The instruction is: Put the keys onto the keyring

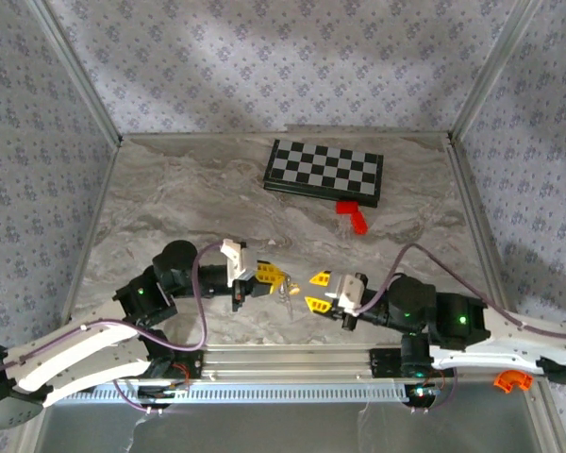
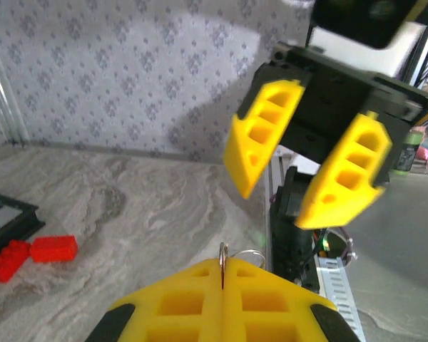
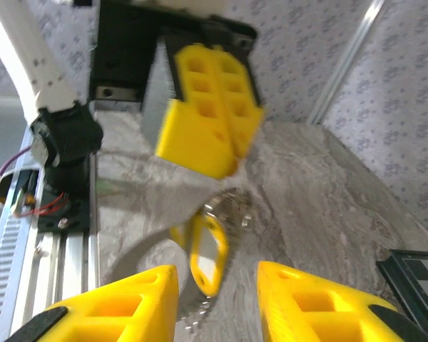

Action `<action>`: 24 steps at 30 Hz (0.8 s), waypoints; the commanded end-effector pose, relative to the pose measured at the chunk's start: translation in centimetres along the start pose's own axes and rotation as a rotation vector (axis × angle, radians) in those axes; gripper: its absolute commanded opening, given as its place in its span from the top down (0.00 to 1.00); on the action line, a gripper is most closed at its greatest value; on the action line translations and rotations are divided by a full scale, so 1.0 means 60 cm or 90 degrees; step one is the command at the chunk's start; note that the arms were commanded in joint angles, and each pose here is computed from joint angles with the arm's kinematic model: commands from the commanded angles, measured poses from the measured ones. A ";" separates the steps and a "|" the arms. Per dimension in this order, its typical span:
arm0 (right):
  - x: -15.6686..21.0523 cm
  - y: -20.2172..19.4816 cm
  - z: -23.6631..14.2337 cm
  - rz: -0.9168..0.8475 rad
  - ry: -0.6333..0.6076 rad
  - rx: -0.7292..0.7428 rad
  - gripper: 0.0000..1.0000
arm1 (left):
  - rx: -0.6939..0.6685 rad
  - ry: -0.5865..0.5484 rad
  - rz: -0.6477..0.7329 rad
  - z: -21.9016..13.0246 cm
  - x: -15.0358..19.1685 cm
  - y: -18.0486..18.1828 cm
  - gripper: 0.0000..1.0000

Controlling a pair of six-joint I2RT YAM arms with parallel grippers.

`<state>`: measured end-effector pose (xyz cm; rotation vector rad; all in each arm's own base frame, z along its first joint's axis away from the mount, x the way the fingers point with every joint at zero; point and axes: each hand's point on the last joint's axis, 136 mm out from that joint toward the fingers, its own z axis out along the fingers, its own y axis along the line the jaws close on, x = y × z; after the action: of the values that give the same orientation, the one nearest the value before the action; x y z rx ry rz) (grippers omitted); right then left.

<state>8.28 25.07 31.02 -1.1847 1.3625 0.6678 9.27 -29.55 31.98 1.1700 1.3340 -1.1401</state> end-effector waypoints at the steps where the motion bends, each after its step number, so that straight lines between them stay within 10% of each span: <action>1: -0.012 -0.004 -0.010 0.063 -0.032 -0.017 0.66 | 0.034 -0.069 0.028 -0.009 -0.044 -0.020 1.00; 24: -0.006 -0.024 0.023 0.183 -0.016 -0.076 0.56 | 0.001 -0.111 0.025 0.003 -0.039 -0.008 1.00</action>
<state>10.80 26.06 29.67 -1.0909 1.5587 0.9148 9.62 -30.21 31.67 1.0881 1.2699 -1.1690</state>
